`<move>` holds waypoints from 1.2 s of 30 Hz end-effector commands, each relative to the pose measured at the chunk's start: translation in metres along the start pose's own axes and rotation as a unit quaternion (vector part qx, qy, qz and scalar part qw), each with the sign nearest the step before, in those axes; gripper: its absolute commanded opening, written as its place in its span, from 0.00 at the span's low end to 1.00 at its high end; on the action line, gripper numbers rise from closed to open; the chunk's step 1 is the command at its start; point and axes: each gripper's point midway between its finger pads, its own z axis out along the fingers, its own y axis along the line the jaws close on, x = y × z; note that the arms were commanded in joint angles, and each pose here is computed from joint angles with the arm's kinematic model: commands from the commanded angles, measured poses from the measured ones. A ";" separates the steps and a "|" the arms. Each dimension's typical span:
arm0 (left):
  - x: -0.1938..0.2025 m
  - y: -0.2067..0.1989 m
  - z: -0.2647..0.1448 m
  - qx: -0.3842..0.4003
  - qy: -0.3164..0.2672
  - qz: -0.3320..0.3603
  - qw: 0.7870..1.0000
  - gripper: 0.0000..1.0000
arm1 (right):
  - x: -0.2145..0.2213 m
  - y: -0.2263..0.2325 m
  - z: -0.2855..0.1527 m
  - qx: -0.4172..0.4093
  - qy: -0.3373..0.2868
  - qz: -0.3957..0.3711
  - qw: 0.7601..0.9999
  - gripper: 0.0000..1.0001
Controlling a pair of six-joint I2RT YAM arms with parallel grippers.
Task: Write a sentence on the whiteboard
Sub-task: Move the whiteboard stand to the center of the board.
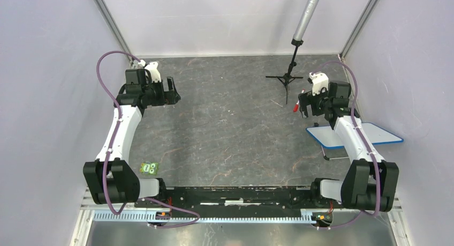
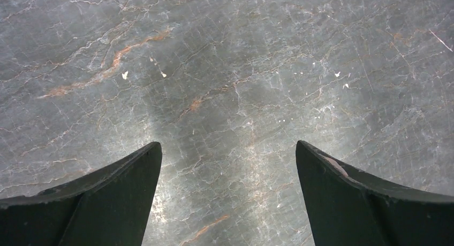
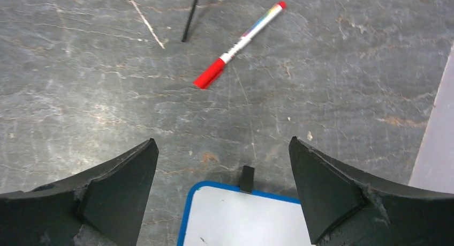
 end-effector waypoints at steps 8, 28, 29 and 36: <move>-0.020 -0.015 -0.012 0.029 -0.040 0.009 0.999 1.00 | 0.041 -0.035 0.017 0.068 0.097 0.082 0.990 0.87; -0.021 -0.016 -0.014 0.028 -0.047 0.000 0.998 1.00 | 0.125 -0.013 0.040 0.055 0.198 0.126 0.971 0.59; -0.021 -0.016 -0.014 0.027 -0.048 0.000 0.998 1.00 | 0.128 -0.012 0.040 0.053 0.202 0.126 0.970 0.58; -0.021 -0.015 -0.014 0.024 -0.049 -0.002 0.999 1.00 | 0.135 0.001 0.036 0.029 0.211 0.130 0.968 0.35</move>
